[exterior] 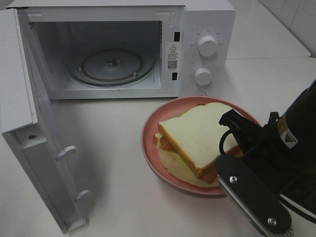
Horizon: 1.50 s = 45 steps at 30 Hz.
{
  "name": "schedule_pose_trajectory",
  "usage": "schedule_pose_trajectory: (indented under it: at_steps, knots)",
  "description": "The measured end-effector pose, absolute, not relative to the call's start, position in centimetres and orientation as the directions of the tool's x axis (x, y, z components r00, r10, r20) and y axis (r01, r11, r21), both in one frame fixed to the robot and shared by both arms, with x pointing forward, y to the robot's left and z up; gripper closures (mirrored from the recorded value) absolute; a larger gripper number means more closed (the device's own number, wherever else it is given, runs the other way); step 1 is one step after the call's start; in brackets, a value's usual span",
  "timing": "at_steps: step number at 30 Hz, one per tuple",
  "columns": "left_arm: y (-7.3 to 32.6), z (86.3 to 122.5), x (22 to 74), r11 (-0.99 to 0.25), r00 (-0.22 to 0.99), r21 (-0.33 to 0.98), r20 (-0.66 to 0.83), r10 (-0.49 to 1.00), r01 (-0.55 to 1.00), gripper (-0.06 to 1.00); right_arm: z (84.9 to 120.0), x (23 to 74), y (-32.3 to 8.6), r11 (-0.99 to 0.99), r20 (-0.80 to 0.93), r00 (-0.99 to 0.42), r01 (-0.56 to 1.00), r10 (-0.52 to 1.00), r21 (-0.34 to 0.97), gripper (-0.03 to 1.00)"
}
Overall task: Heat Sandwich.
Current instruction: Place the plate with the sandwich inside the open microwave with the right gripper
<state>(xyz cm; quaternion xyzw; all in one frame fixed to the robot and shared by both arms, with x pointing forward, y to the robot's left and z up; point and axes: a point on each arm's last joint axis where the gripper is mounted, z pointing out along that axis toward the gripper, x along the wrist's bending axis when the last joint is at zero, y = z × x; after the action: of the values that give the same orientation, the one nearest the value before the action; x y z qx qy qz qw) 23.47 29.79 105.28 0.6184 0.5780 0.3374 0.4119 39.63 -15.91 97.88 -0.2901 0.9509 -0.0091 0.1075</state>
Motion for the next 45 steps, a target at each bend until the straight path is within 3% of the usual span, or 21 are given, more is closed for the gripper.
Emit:
schedule_pose_trajectory:
  at_steps: [19, 45]
  knots:
    - [29.8, 105.3, 23.5, 0.007, 0.104, 0.899, -0.059, 0.993, 0.437, -0.03, 99.2, 41.8, -16.6, 0.792, -0.238, -0.765, -0.611, -0.598, -0.024, 0.94]
    - [29.8, 105.3, 23.5, 0.007, 0.104, 0.899, -0.059, 0.993, 0.437, -0.03, 100.2, 48.6, -9.5, 0.746, -0.278, -0.722, -0.666, -0.634, 0.028, 0.94]
